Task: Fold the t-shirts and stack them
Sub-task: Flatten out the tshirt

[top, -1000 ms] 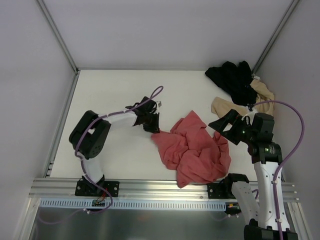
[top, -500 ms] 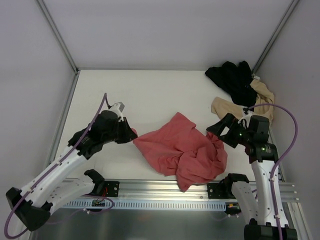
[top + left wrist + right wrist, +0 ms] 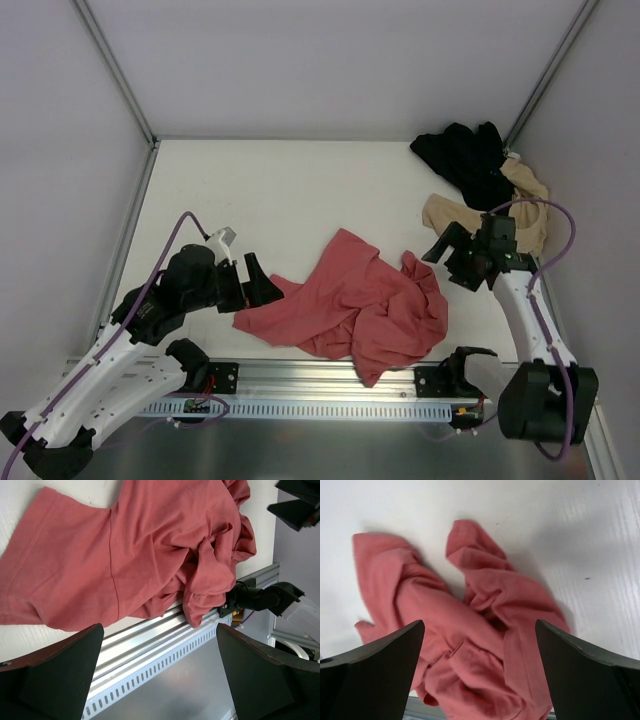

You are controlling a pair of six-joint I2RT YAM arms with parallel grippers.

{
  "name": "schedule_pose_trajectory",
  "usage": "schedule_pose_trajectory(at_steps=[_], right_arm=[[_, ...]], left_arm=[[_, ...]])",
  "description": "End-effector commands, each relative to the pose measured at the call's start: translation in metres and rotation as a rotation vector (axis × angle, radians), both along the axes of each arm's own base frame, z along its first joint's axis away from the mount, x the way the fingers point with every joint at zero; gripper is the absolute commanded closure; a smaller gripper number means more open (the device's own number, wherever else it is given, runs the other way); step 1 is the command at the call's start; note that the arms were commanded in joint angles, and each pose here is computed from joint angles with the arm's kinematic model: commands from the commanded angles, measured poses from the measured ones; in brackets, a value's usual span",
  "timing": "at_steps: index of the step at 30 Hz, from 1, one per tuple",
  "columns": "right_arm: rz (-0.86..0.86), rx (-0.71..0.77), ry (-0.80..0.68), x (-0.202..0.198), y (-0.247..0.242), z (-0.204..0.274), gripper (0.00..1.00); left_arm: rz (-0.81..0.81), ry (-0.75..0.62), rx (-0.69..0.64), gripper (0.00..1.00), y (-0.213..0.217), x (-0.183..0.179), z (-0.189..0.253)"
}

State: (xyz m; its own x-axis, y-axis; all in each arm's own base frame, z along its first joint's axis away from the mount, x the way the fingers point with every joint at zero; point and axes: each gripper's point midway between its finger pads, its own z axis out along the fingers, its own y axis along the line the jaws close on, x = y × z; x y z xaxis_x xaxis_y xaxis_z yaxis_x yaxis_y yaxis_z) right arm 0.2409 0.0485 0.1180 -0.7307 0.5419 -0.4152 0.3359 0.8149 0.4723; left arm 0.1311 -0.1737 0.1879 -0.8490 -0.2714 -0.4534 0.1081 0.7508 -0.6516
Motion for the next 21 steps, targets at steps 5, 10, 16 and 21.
schedule_pose_trajectory(at_steps=[5, 10, 16, 21], right_arm=[[-0.026, -0.038, 0.041, 0.052, -0.012, -0.025, 0.15], [-0.003, -0.017, 0.092, 0.062, -0.007, -0.045, 0.17], [0.054, 0.029, 0.124, 0.069, 0.008, -0.058, 0.79], [0.084, 0.042, 0.139, 0.072, 0.018, -0.063, 0.99]], left_arm=[[-0.085, -0.027, -0.045, 0.01, -0.013, -0.004, 0.016], [-0.099, -0.056, -0.041, 0.01, -0.013, -0.002, 0.021], [-0.112, -0.061, -0.063, 0.01, -0.019, -0.001, 0.017], [-0.106, -0.065, -0.051, 0.01, -0.017, 0.001, 0.014]])
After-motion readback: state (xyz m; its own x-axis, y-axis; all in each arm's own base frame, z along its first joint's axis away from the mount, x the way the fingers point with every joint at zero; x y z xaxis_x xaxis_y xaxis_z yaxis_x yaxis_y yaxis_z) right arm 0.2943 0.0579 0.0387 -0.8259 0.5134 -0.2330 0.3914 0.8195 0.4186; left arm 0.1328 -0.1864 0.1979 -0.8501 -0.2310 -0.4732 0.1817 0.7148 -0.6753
